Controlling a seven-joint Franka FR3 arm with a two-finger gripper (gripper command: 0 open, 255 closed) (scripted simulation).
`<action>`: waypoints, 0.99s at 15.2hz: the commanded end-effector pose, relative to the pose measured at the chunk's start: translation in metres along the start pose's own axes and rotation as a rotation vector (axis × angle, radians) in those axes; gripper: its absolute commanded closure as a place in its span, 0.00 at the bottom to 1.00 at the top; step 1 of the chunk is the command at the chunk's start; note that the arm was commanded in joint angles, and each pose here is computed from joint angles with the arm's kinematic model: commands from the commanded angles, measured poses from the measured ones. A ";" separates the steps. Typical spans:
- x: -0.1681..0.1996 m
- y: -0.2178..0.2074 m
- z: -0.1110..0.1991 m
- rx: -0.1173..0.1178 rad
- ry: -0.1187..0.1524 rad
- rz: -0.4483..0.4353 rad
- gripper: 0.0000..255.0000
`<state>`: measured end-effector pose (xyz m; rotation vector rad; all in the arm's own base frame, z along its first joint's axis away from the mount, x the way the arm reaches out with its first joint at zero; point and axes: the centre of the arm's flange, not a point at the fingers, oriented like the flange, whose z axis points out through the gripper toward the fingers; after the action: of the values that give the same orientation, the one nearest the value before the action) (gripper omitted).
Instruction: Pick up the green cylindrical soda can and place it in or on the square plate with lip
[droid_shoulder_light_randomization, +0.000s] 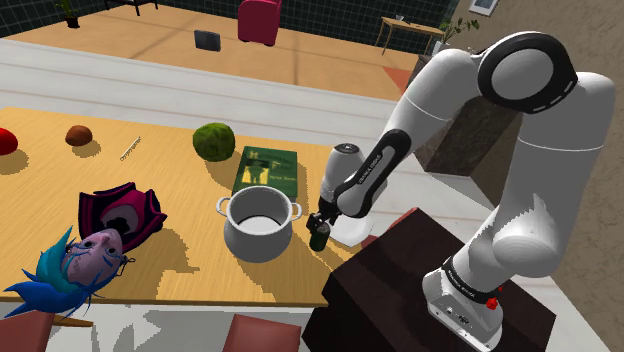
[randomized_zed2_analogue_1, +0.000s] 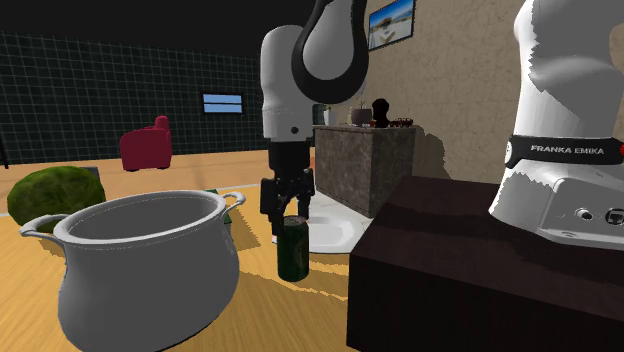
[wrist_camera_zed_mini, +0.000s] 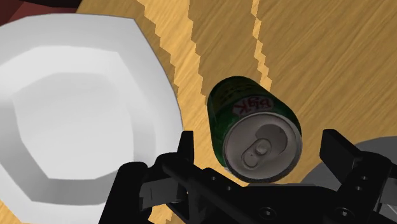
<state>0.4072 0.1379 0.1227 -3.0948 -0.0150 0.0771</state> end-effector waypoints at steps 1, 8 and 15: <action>0.000 0.000 0.014 0.000 0.001 0.000 0.00; 0.000 0.000 0.014 0.000 0.001 0.000 0.00; 0.000 0.000 0.014 0.000 0.000 0.000 1.00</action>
<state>0.4073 0.1385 0.1093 -3.0947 -0.0139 0.0747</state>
